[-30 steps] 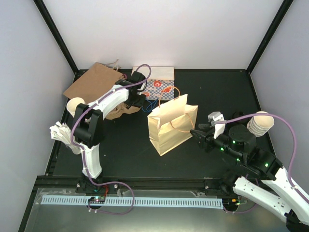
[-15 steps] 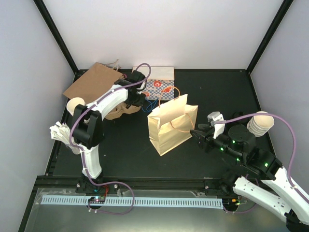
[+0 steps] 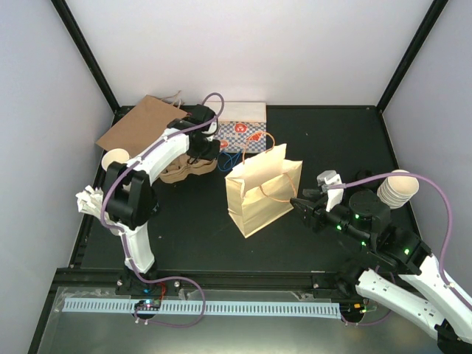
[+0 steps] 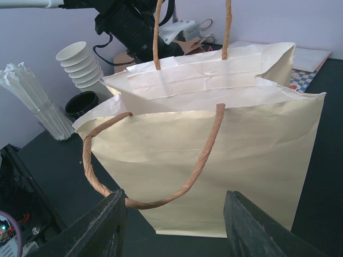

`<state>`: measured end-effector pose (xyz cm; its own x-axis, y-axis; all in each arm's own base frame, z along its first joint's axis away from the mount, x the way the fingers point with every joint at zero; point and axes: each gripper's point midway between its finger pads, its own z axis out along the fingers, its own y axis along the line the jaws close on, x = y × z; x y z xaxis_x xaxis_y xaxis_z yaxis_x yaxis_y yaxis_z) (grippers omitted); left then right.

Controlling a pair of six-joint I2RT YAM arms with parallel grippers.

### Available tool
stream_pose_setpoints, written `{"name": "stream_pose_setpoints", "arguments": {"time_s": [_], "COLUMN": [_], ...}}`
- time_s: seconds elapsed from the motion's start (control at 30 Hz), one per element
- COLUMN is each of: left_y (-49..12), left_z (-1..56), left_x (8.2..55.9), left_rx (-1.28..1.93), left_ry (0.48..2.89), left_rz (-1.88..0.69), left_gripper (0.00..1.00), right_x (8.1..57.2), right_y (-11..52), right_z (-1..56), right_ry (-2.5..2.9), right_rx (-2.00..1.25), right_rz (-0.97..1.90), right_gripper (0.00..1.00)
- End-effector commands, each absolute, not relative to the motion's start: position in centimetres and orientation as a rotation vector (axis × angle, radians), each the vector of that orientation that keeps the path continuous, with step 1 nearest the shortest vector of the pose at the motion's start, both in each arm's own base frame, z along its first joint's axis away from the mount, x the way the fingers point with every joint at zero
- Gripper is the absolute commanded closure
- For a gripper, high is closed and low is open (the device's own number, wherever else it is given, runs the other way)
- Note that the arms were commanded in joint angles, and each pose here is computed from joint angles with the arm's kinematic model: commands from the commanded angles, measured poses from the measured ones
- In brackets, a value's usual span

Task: Pack the takeout coffee

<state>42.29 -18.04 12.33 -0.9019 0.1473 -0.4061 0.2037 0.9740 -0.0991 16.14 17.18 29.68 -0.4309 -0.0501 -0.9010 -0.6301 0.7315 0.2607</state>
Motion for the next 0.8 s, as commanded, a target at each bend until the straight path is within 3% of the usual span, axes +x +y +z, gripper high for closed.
{"name": "stream_pose_setpoints", "arguments": {"time_s": [0.0, 0.53, 0.77], "left_y": [-19.29, -18.91, -18.47], "left_z": [14.58, 14.45, 14.19], "left_x": [42.12, 42.21, 42.29], "left_rx": [0.249, 0.226, 0.216], "left_ry": [2.669, 2.671, 2.68], "left_rz": [-0.375, -0.421, -0.384], "left_gripper": [0.98, 0.88, 0.9], "right_x": [16.07, 16.04, 16.04], "right_y": [17.2, 17.15, 17.11], "right_z": [29.69, 29.7, 29.74], "right_ry": [1.915, 1.914, 1.913], "right_rx": [-0.518, -0.517, -0.516], "right_rz": [0.733, 0.734, 0.733], "right_gripper": [0.48, 0.48, 0.48]}}
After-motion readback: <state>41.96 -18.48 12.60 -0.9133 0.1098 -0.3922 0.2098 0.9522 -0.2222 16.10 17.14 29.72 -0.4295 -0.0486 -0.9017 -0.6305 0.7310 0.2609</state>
